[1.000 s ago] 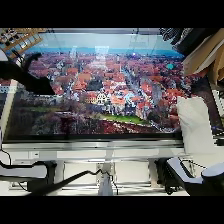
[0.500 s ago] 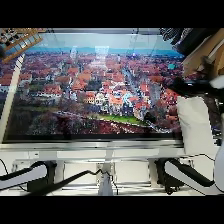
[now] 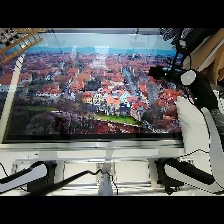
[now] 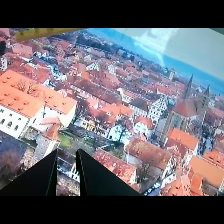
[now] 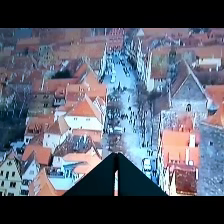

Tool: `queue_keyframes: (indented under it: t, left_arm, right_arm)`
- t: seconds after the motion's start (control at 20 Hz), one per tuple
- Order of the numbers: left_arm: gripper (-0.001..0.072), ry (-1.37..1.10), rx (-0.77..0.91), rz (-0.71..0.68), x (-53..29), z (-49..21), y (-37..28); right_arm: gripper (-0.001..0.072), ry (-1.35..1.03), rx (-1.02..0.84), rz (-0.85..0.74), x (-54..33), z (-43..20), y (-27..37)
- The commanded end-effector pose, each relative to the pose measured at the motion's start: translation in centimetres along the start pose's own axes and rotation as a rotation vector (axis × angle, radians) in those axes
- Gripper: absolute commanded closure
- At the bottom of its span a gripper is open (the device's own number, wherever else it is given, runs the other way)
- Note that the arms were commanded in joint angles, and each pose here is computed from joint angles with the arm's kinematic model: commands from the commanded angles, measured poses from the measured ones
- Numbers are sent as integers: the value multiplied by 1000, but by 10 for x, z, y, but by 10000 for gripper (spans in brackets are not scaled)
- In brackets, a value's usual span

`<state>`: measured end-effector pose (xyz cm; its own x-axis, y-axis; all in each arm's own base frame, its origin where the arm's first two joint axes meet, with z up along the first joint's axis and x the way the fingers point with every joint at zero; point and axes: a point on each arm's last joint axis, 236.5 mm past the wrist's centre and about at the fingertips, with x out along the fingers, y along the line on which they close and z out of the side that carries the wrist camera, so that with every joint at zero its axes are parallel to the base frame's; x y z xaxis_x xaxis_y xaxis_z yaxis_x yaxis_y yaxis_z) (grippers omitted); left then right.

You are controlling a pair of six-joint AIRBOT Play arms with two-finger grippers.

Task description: Fold the clothes and pants, and hang the long-sleeved shirts on hangers.

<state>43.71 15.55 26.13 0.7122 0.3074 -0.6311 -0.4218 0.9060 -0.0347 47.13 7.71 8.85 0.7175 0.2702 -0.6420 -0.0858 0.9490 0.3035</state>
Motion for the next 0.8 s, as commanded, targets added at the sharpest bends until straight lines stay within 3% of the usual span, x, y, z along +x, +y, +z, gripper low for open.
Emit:
queue_keyframes:
  t: [0.0,0.75]
  left_arm:
    - [593,-6,-8,4,2,2,1]
    - [593,-5,-8,4,3,2,1]
  right_arm:
    - [697,-129,-15,-5,-4,33,4]
    - [697,-152,-14,-7,-4,39,3]
